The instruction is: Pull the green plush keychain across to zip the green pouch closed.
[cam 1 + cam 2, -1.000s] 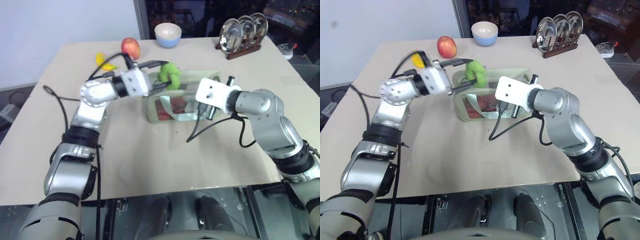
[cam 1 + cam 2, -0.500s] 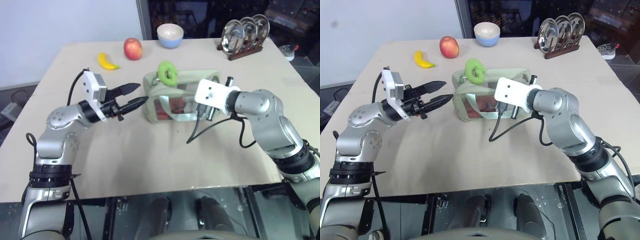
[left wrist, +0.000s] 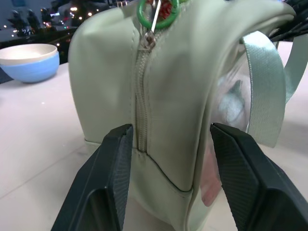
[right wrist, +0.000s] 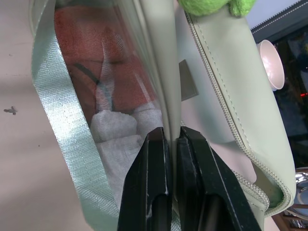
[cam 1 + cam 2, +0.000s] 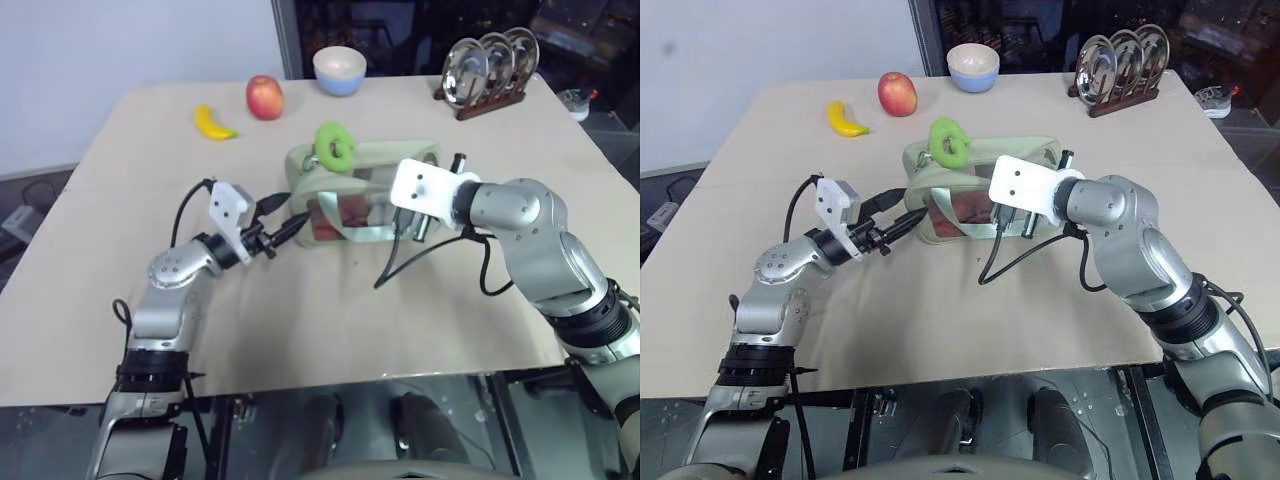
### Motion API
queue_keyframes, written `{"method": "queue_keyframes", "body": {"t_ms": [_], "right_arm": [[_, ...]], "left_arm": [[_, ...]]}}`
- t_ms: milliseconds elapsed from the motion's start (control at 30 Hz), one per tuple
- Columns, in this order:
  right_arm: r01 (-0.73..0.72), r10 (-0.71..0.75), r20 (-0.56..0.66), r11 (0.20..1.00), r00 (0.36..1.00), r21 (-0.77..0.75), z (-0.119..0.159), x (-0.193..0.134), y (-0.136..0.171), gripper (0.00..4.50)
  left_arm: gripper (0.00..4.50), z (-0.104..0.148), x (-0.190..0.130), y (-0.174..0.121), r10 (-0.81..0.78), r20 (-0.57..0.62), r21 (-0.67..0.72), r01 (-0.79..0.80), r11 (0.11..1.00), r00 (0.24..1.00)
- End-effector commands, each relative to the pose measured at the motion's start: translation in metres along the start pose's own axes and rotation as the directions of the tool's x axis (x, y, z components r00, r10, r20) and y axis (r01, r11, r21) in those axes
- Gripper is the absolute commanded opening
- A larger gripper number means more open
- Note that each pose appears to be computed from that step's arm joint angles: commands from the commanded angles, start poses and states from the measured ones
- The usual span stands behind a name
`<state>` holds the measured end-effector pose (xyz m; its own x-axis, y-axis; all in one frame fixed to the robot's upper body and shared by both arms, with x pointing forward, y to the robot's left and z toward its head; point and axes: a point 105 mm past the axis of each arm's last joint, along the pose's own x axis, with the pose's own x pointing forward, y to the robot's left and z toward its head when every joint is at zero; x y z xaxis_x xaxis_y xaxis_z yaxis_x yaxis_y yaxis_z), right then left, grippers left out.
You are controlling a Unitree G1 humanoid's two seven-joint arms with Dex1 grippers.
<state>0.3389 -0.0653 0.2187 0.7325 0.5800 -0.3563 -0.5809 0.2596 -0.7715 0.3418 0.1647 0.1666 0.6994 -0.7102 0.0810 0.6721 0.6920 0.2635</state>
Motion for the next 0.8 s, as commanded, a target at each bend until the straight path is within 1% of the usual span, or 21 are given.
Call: {"method": "queue_keyframes", "body": {"t_ms": [33,67,100,133,167,200,233,300,367,500,567,667,733,800], "right_arm": [[0.012,-0.012,0.029,1.0,1.0,-0.009,0.009,-0.006,-0.006,0.0],[0.009,-0.009,0.043,1.0,0.999,0.006,0.011,-0.007,-0.007,0.0],[0.008,-0.01,0.057,1.0,0.998,0.029,0.013,-0.009,-0.009,0.38],[0.016,-0.019,0.069,0.999,0.997,0.046,0.015,-0.01,-0.012,0.77],[0.029,-0.034,0.078,0.998,0.996,0.063,0.017,-0.012,-0.015,1.11],[0.055,-0.064,0.093,0.994,0.994,0.097,0.018,-0.014,-0.021,1.51],[0.044,-0.062,0.126,0.988,0.99,0.145,0.023,-0.018,-0.024,2.01],[-0.007,-0.041,0.217,0.976,0.975,0.218,0.04,-0.027,-0.028,2.01],[-0.022,-0.056,0.284,0.964,0.957,0.265,0.057,-0.032,-0.036,2.01],[0.01,-0.11,0.311,0.952,0.944,0.306,0.074,-0.02,-0.05,2.01],[0.063,-0.135,0.292,0.968,0.947,0.245,0.078,-0.007,-0.053,2.01],[0.12,-0.138,0.279,0.99,0.95,0.08,0.083,0.008,-0.049,2.01],[0.15,-0.134,0.294,0.988,0.946,-0.036,0.089,0.015,-0.045,2.01],[0.156,-0.117,0.312,0.982,0.943,-0.104,0.094,0.02,-0.04,2.01]], "left_arm": [[1.49,0.008,0.0,0.0,0.012,0.04,0.022,-0.013,1.0,0.999],[1.0,0.008,0.0,0.0,0.013,0.044,0.024,-0.015,1.0,0.999],[0.51,0.009,0.0,0.0,0.016,0.046,0.029,-0.018,0.999,0.999],[0.21,0.009,0.0,0.0,0.02,0.047,0.033,-0.022,0.999,0.999],[0.0,0.009,0.0,0.001,0.023,0.047,0.036,-0.025,0.999,0.999],[0.0,0.01,0.0,0.001,0.028,0.049,0.039,-0.03,0.999,0.998],[0.0,0.01,0.0,0.002,0.033,0.05,0.046,-0.035,0.998,0.998],[0.0,0.011,0.0,0.001,0.035,0.051,0.058,-0.038,0.998,0.998],[0.0,0.011,0.0,0.0,0.035,0.052,0.065,-0.038,0.997,0.998],[0.0,0.011,0.0,-0.001,0.033,0.048,0.084,-0.037,0.996,0.998],[0.0,0.012,0.001,-0.002,0.033,0.048,0.092,-0.037,0.995,0.998],[0.0,0.012,0.001,-0.002,0.034,0.048,0.1,-0.039,0.994,0.998],[0.0,0.012,0.002,-0.002,0.034,0.048,0.105,-0.039,0.994,0.998],[0.0,0.012,0.002,-0.004,0.031,0.047,0.112,-0.036,0.993,0.998]]}}
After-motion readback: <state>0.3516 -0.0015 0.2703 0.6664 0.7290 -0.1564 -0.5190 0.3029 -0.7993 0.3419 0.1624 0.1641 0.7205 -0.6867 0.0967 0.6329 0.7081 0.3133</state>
